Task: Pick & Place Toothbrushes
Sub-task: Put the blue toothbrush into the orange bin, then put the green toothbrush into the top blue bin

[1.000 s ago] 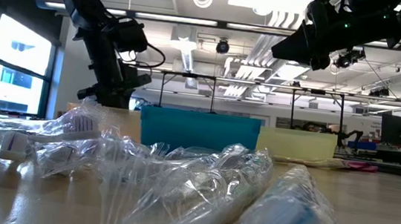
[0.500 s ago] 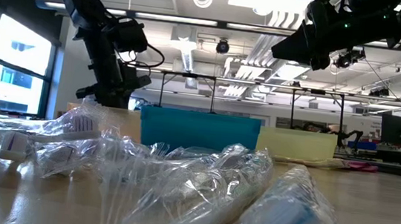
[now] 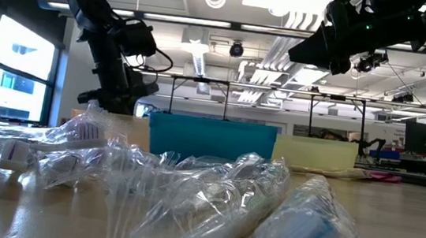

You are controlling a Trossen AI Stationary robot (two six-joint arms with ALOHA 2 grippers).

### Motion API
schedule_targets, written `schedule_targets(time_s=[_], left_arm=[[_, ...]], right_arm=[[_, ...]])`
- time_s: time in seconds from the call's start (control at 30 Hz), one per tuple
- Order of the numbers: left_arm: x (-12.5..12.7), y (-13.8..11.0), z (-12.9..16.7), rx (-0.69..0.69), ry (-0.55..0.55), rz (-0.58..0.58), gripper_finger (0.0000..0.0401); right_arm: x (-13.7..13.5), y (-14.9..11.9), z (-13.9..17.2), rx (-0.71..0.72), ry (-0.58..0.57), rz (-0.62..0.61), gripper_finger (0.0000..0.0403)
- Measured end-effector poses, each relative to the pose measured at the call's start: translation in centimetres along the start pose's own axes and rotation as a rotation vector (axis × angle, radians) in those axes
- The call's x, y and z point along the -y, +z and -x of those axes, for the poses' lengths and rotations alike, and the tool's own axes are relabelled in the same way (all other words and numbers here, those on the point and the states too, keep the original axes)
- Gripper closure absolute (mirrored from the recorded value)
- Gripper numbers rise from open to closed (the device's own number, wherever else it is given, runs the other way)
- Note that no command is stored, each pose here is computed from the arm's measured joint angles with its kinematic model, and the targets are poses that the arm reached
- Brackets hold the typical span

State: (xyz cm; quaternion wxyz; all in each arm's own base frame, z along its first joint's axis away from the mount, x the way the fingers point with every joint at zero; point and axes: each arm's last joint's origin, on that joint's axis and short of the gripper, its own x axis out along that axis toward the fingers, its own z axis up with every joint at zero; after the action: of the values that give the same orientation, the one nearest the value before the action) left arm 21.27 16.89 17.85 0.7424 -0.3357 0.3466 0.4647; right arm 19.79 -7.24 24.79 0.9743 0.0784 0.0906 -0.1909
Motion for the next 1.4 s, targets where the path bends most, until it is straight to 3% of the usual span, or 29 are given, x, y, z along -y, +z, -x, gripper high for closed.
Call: schedule_targets(time_s=[0.33,0.63,1.03,1.4], left_arm=[[0.7,-1.3,-2.5,-0.074,0.034,-0.048,0.0352],[0.8,-1.3,-2.6,-0.068,0.030,-0.050,0.0351],[0.8,-1.2,-2.6,-0.063,0.027,-0.049,0.0266],[0.8,-1.2,-2.6,-0.061,0.025,-0.049,0.0256]], right_arm=[[0.0,0.0,0.0,-0.001,0.000,-0.001,0.0292],[0.0,0.0,0.0,-0.001,0.000,-0.003,0.0292],[0.0,0.0,0.0,-0.002,0.000,-0.003,0.0292],[0.0,0.0,0.0,-0.002,0.000,-0.003,0.0292]])
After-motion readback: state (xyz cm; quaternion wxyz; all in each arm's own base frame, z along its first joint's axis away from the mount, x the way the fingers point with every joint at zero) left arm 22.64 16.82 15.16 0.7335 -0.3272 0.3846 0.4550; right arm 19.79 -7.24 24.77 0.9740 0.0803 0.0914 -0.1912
